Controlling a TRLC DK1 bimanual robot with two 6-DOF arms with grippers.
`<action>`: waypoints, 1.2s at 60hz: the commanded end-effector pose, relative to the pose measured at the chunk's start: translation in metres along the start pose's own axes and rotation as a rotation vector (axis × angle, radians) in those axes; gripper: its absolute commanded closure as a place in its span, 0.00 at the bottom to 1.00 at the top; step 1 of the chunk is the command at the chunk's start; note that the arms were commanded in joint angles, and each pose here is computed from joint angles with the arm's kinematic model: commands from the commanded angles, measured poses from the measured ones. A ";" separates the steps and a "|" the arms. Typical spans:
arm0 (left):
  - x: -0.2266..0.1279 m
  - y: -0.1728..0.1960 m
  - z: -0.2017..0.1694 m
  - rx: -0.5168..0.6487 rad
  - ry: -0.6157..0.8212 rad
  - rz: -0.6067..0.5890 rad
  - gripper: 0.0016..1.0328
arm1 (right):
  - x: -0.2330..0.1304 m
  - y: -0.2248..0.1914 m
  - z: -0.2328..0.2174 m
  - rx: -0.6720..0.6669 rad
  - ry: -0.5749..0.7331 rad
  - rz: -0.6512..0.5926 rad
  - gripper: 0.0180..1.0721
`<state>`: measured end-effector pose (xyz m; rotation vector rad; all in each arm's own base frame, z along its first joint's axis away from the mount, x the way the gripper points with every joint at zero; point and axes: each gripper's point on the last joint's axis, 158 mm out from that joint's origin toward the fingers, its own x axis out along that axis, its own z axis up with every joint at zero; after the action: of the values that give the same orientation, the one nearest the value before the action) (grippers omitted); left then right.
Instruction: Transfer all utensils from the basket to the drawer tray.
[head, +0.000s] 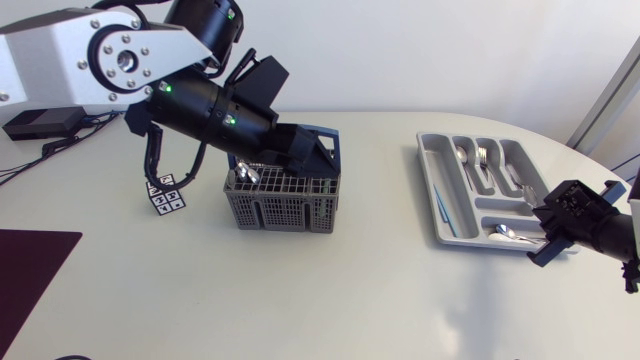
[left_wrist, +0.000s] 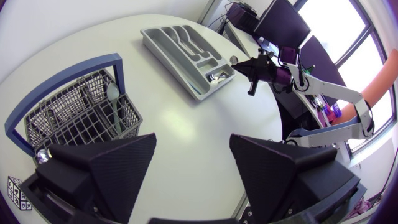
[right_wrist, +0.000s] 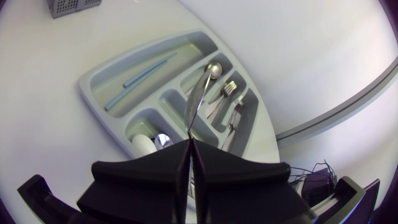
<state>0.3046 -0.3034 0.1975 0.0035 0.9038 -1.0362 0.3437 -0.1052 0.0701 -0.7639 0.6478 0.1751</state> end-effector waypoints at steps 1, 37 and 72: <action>0.013 0.003 -0.014 0.005 0.042 0.001 0.19 | 0.013 0.000 -0.021 -0.040 0.046 -0.015 0.94; 0.030 0.025 -0.027 0.025 0.079 0.064 0.19 | 0.048 -0.007 -0.068 -0.102 0.138 -0.108 0.88; 0.030 0.041 -0.029 0.027 0.067 0.084 0.19 | -0.006 0.012 -0.035 -0.147 0.125 -0.028 0.05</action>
<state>0.3208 -0.2954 0.1592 0.0847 0.9174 -0.9778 0.3156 -0.1264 0.0253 -0.9297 0.7861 0.1473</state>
